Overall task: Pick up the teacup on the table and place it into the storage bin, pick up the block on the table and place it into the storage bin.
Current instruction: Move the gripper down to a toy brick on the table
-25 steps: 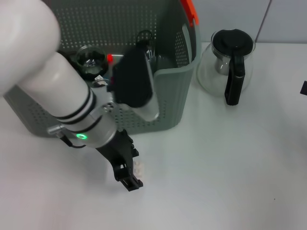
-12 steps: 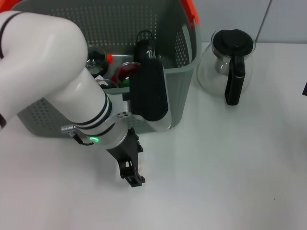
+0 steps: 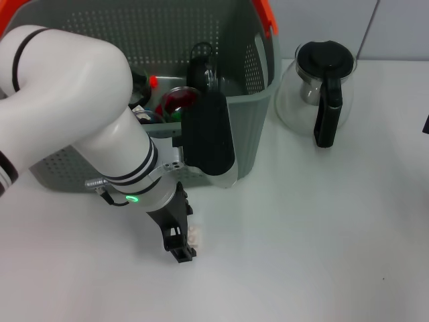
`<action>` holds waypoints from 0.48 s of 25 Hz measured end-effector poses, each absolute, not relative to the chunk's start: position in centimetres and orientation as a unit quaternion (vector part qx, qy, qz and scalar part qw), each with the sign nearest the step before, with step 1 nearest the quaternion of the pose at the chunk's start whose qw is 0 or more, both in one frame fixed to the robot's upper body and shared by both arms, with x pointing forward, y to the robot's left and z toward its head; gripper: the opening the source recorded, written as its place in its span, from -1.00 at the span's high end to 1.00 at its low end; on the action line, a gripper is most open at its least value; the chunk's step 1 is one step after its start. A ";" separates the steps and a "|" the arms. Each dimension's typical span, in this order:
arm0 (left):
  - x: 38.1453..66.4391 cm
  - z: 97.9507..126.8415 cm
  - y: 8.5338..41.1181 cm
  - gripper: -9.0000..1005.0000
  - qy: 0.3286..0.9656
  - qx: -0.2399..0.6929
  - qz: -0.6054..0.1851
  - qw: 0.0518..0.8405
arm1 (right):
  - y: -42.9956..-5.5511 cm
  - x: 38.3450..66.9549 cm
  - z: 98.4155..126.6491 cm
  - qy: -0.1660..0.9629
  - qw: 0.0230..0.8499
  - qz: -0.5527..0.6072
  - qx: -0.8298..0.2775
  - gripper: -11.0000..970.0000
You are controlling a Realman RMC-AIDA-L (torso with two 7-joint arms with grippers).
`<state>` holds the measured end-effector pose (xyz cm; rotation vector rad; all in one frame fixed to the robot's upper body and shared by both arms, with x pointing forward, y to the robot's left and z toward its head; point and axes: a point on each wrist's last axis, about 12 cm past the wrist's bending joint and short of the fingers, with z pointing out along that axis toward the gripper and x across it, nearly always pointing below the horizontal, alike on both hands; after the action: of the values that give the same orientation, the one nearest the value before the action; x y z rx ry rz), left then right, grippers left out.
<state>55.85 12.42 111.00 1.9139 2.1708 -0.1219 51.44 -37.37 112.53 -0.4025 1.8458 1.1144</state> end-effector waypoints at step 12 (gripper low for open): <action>55.8 110.8 12.3 -0.52 0.743 0.657 -0.034 0.118 | -37.4 51.3 112.4 0.750 0.456 0.452 -0.161 -0.70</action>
<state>55.82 12.27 110.80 1.9225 2.1747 -0.1008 51.29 -37.44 112.42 -0.3975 1.8485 1.1142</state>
